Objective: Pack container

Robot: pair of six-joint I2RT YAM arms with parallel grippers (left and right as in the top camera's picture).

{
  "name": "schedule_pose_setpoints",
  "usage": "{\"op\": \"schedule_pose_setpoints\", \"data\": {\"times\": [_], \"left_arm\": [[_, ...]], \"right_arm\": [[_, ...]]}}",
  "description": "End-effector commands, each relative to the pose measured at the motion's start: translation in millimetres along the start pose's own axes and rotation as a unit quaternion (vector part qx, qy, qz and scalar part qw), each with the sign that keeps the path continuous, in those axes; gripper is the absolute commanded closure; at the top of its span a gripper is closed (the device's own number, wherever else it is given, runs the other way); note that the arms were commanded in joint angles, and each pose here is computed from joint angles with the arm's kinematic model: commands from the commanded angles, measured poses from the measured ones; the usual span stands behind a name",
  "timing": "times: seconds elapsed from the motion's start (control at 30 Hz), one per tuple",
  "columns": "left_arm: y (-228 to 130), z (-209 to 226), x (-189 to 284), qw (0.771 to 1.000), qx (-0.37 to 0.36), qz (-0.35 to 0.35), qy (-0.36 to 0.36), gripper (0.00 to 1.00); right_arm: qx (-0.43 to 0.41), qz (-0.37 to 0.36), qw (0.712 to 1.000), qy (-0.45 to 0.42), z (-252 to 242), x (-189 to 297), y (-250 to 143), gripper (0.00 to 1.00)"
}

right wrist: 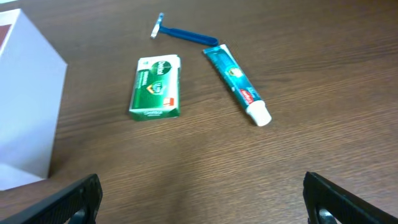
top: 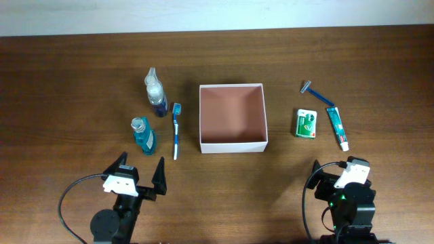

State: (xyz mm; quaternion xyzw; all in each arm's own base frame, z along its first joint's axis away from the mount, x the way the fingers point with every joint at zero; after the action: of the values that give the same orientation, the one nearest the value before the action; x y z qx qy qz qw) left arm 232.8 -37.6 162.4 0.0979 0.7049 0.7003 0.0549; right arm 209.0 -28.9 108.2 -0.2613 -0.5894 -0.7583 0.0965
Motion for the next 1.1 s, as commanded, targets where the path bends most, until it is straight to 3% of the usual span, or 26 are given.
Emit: {"op": "schedule_pose_setpoints", "data": {"times": [0.0, 0.2, 1.07], "left_arm": [[-1, 0, 0, 1.000, -0.008, 0.000, 0.000, 0.00], [-1, 0, 0, 1.000, -0.008, 0.000, 0.000, 0.00], [6, -5, 1, 1.000, -0.011, -0.014, -0.016, 0.01]], "right_arm": [[-0.005, -0.003, 1.000, 0.017, 6, 0, 1, 0.01], [-0.004, -0.031, 0.999, 0.022, 8, 1, 14, 0.01], [-0.001, -0.010, 1.000, 0.006, 2, 0, 3, 0.01]]}}
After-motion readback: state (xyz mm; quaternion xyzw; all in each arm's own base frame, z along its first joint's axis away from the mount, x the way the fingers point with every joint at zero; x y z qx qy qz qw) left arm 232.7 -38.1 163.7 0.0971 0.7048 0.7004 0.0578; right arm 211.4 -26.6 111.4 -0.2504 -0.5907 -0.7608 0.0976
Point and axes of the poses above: each gripper's point midway between its finger pads, its own x axis back along the fingers, its own z axis along the line the jaws close on, y = z × x, the point moved 1 cm from there along x, back along the fingers, and after that the axes turned 5 degrees about -x, right-handed, at the moved point
